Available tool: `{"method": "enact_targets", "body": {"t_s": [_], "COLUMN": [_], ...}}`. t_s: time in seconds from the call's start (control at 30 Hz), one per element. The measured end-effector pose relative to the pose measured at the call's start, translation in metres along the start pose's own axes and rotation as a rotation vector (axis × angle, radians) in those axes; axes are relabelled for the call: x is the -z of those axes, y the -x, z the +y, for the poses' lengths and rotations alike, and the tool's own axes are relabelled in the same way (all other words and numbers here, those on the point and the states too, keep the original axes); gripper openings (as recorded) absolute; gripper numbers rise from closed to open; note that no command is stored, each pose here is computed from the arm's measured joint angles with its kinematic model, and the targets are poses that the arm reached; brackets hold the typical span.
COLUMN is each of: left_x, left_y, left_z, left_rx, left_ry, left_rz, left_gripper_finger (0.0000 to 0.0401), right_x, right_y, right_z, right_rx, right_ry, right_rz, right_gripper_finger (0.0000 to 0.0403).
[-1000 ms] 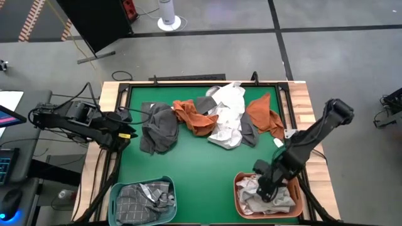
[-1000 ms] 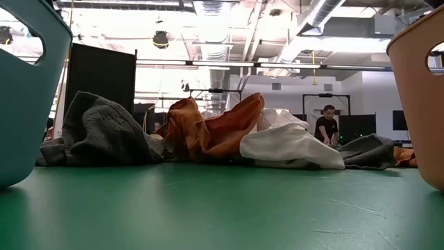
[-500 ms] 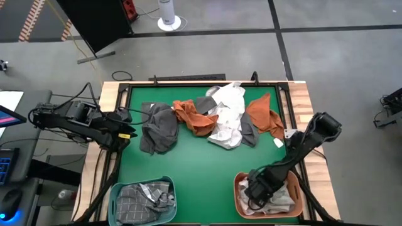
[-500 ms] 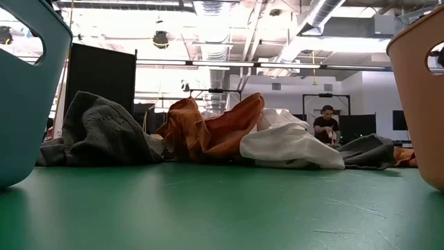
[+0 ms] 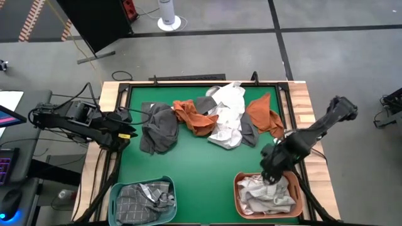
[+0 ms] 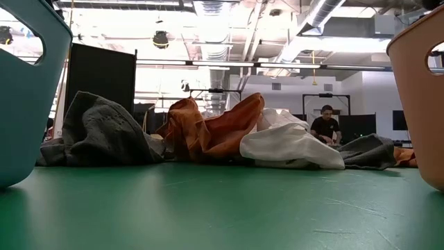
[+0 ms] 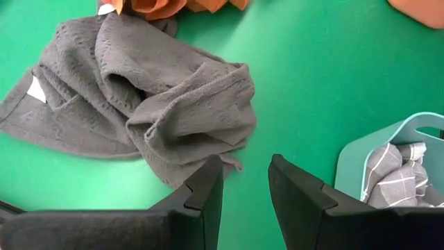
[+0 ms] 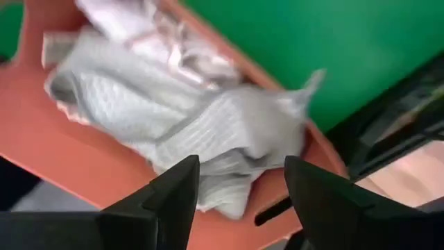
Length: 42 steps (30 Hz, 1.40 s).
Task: Sort towels by color in basket
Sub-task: Put the bottom light gray towel into the orange bin
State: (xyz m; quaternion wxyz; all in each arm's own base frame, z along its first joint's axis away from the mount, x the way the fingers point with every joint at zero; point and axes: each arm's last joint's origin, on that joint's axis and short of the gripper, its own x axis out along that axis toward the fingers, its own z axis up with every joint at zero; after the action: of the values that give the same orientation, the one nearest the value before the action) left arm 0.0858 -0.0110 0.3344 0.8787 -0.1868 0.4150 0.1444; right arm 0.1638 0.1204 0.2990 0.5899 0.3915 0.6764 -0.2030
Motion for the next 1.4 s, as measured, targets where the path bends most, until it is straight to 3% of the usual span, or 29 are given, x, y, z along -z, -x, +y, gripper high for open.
{"method": "enact_targets", "body": {"t_s": [0.17, 0.33, 0.6, 0.87, 1.03, 1.23, 1.4], "left_x": [0.000, 0.000, 0.000, 0.000, 0.000, 0.000, 0.000], "left_y": [0.000, 0.000, 0.000, 0.000, 0.000, 0.000, 0.000], "left_z": [0.000, 0.000, 0.000, 0.000, 0.000, 0.000, 0.000], "left_rx": [0.002, 0.002, 0.009, 0.009, 0.009, 0.009, 0.009], "left_ry": [0.031, 0.065, 0.077, 0.076, 0.076, 0.076, 0.076], "left_rz": [-0.002, -0.002, 0.000, 0.001, 0.001, 0.001, 0.002], "left_gripper_finger": [0.0110, 0.0110, 0.0110, 0.0110, 0.0110, 0.0110, 0.0110], "right_x": [-0.005, -0.013, -0.029, -0.041, -0.041, -0.046, -0.046], "right_y": [0.013, 0.001, -0.029, -0.043, -0.051, -0.066, -0.074], "right_z": [-0.022, -0.033, -0.040, -0.040, -0.045, -0.043, -0.047], "right_rx": [0.071, 0.172, 0.157, 0.092, 0.121, 0.056, 0.073], "right_ry": [-0.034, -0.085, -0.363, -0.378, -0.385, -0.369, -0.383], "right_rz": [-0.107, -0.102, 0.099, 0.096, 0.102, 0.103, 0.110], "right_gripper_finger": [0.0255, 0.0255, 0.0229, 0.0192, 0.0195, 0.0204, 0.0203]}}
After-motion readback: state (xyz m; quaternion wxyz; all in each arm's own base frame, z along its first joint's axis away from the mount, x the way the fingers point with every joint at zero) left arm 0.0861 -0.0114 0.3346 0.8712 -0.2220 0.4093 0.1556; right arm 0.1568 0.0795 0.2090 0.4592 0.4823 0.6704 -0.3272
